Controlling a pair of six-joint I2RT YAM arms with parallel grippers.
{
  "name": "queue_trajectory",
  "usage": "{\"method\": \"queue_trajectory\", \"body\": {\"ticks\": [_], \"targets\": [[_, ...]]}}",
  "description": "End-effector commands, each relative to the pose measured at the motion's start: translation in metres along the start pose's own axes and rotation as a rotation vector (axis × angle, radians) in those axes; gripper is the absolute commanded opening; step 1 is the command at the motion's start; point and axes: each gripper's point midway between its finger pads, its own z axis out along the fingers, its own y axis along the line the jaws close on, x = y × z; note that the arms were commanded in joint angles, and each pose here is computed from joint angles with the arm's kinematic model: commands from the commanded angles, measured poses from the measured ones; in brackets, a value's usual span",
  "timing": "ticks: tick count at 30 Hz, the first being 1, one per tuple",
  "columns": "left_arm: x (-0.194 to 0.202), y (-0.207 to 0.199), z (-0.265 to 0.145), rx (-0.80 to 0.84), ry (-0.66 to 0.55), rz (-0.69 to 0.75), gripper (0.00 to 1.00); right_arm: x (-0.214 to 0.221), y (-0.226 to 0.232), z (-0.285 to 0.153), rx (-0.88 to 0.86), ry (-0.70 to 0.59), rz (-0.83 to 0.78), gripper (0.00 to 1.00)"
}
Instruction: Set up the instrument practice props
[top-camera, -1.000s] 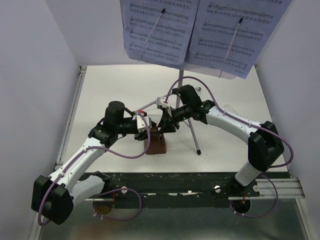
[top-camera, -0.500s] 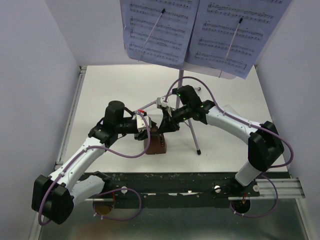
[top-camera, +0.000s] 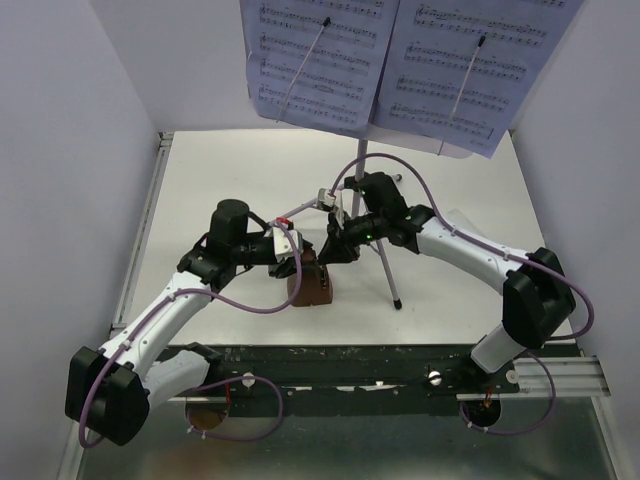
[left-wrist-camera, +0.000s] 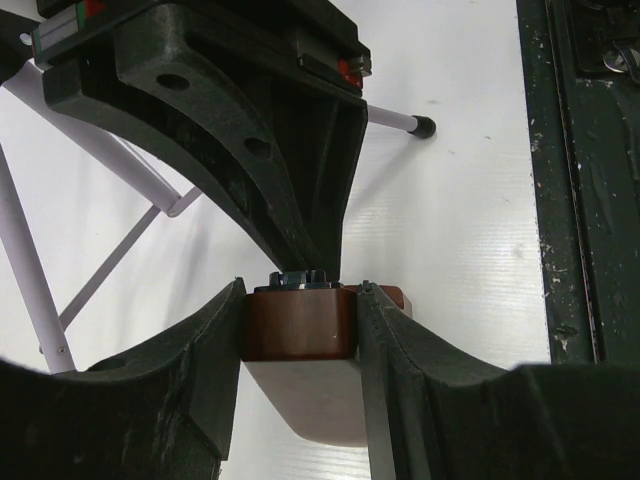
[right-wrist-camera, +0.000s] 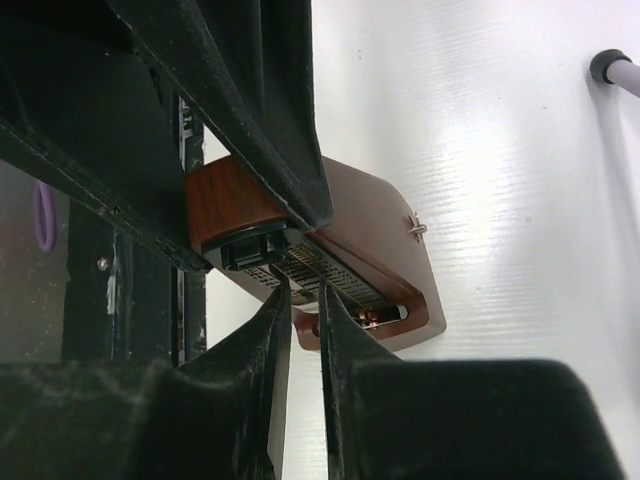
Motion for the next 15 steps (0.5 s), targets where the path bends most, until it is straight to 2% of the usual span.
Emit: {"method": "queue_trajectory", "body": {"ticks": [1,8,15], "targets": [[0.014,-0.027,-0.001,0.111,0.035,-0.112,0.46,-0.022,-0.028,-0.015,0.167,-0.082,-0.060,0.24],[0.011,-0.017,-0.002,0.081,0.042,-0.115,0.53,-0.022,-0.010,-0.018,0.106,-0.120,-0.116,0.27],[-0.001,-0.008,-0.004,0.045,0.023,-0.104,0.82,-0.015,0.010,-0.009,-0.027,-0.112,-0.161,0.48]]}}
